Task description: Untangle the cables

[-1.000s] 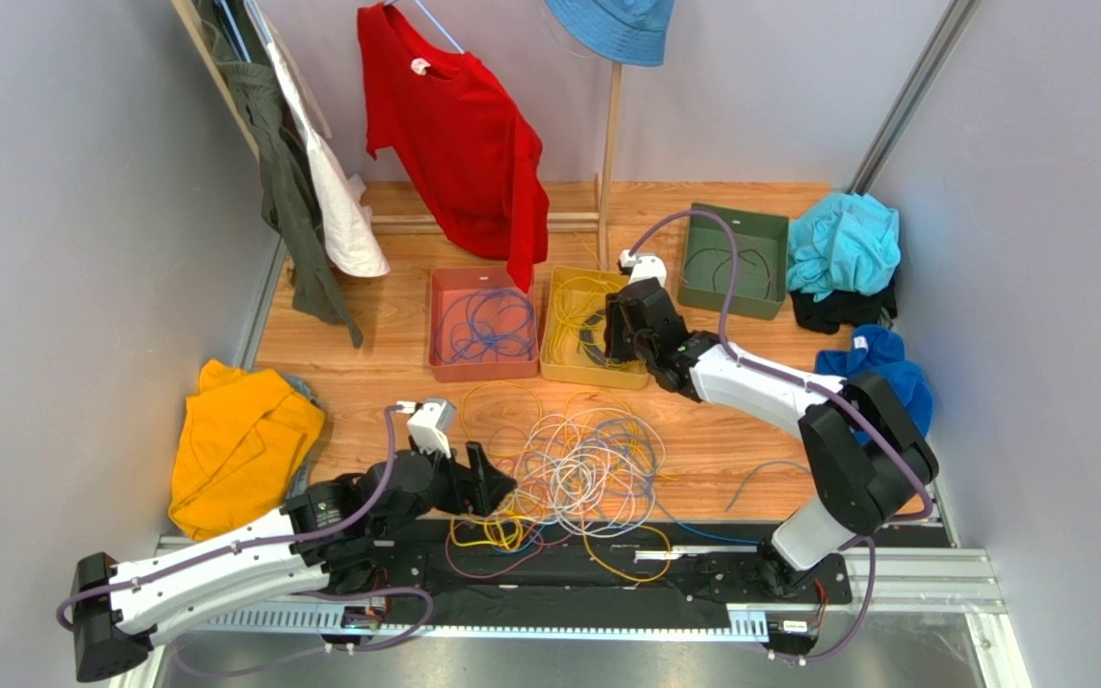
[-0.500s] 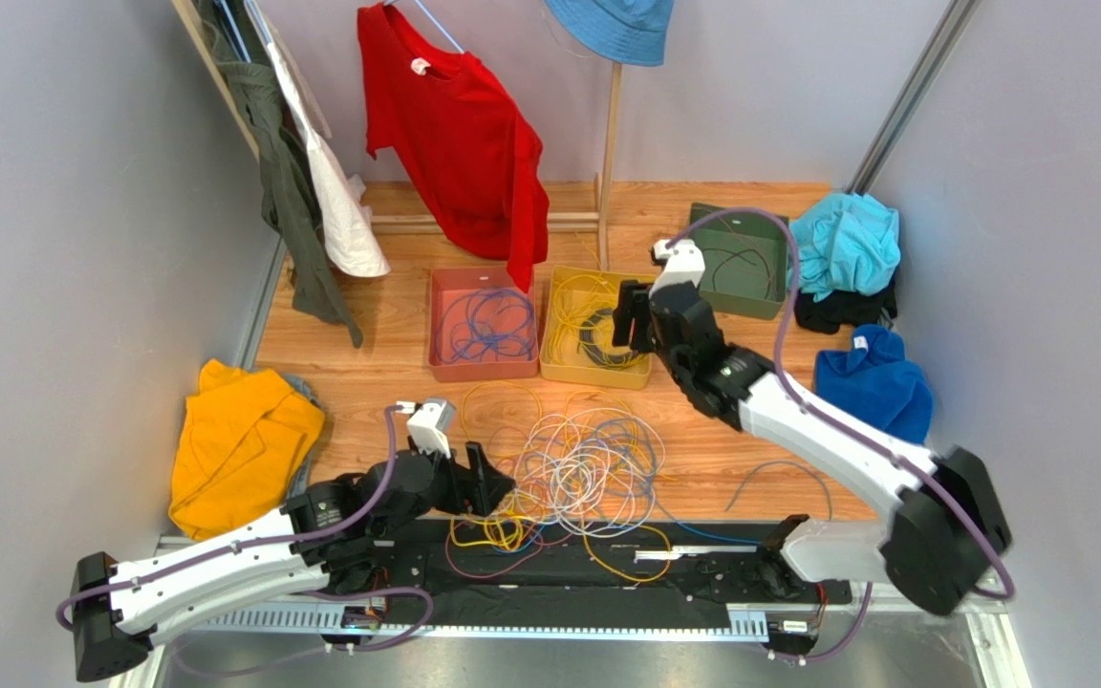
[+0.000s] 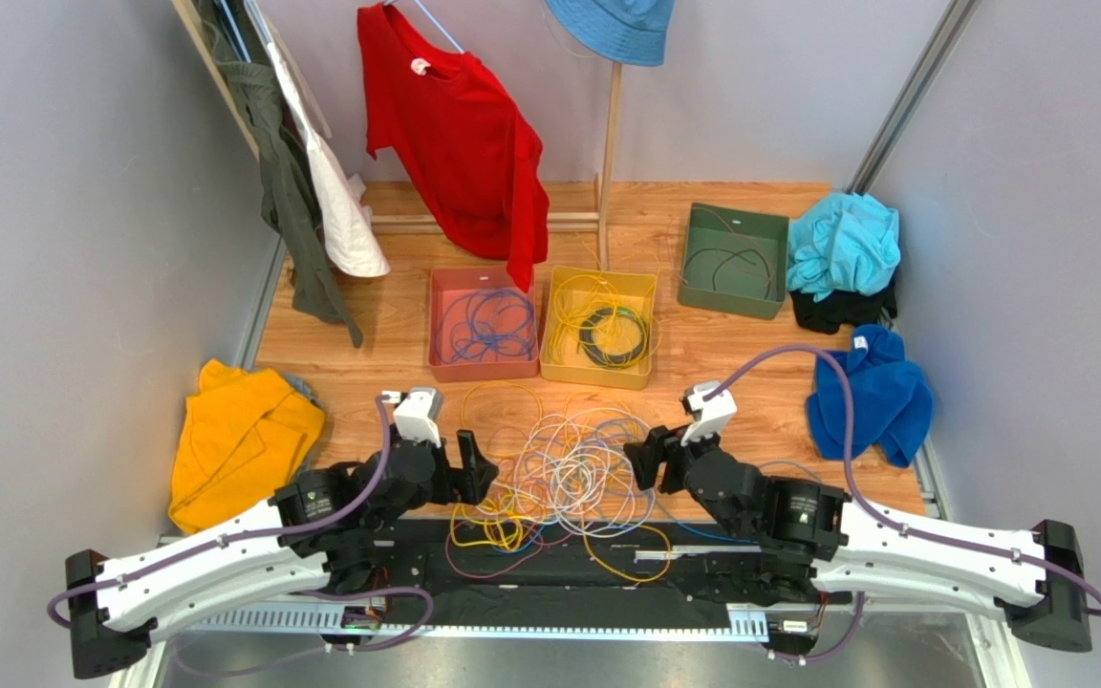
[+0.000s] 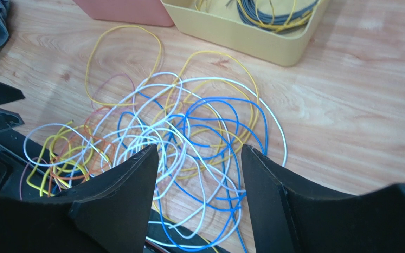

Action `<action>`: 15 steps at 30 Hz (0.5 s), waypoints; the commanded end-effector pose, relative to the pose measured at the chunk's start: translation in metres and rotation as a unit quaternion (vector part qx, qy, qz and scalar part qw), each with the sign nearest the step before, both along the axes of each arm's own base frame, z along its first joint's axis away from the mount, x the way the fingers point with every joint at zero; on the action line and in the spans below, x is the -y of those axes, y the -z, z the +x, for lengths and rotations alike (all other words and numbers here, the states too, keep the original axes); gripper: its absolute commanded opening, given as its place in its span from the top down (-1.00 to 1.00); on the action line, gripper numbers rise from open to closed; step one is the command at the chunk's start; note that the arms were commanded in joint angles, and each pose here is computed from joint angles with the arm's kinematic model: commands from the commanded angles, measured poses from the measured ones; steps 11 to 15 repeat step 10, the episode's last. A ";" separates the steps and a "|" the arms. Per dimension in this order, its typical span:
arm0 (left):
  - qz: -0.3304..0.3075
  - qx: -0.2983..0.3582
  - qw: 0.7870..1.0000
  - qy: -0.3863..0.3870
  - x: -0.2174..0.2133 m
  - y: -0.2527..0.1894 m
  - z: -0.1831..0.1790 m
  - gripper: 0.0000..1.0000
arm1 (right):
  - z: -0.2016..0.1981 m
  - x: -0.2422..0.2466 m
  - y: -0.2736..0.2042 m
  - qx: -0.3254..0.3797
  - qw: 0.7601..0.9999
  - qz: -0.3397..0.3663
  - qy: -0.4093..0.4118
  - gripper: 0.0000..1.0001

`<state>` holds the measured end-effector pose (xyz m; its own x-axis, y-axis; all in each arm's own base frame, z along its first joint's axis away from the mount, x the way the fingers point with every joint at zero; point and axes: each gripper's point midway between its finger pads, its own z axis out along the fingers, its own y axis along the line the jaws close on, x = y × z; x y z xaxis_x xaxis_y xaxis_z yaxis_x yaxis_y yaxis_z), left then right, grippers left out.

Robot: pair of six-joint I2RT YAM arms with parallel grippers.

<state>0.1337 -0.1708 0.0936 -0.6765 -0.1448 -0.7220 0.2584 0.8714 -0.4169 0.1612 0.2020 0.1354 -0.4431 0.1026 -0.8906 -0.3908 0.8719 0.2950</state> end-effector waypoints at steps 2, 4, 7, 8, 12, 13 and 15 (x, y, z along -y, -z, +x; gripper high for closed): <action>0.006 0.009 1.000 -0.020 -0.010 -0.019 0.003 -0.98 | -0.001 0.018 -0.002 0.004 0.999 0.027 0.039 -0.25; 0.002 0.013 1.000 -0.021 -0.010 -0.025 0.004 -0.98 | -0.001 0.022 -0.006 0.011 0.999 0.031 0.039 -0.25; 0.001 0.018 0.999 -0.027 -0.012 -0.029 0.005 -0.98 | -0.001 0.027 -0.008 0.017 0.998 0.032 0.043 -0.25; 0.002 0.019 0.999 -0.030 -0.012 -0.031 0.007 -0.98 | -0.001 0.029 -0.008 0.017 0.999 0.031 0.042 -0.24; 0.009 0.018 0.999 -0.031 -0.013 -0.032 0.007 -0.98 | -0.002 0.029 -0.010 0.018 0.998 0.037 0.040 -0.24; 0.009 0.018 0.999 -0.031 -0.013 -0.032 0.007 -0.98 | -0.002 0.029 -0.010 0.018 0.998 0.037 0.040 -0.24; 0.009 0.018 0.999 -0.031 -0.013 -0.032 0.007 -0.98 | -0.002 0.029 -0.010 0.018 0.998 0.037 0.040 -0.24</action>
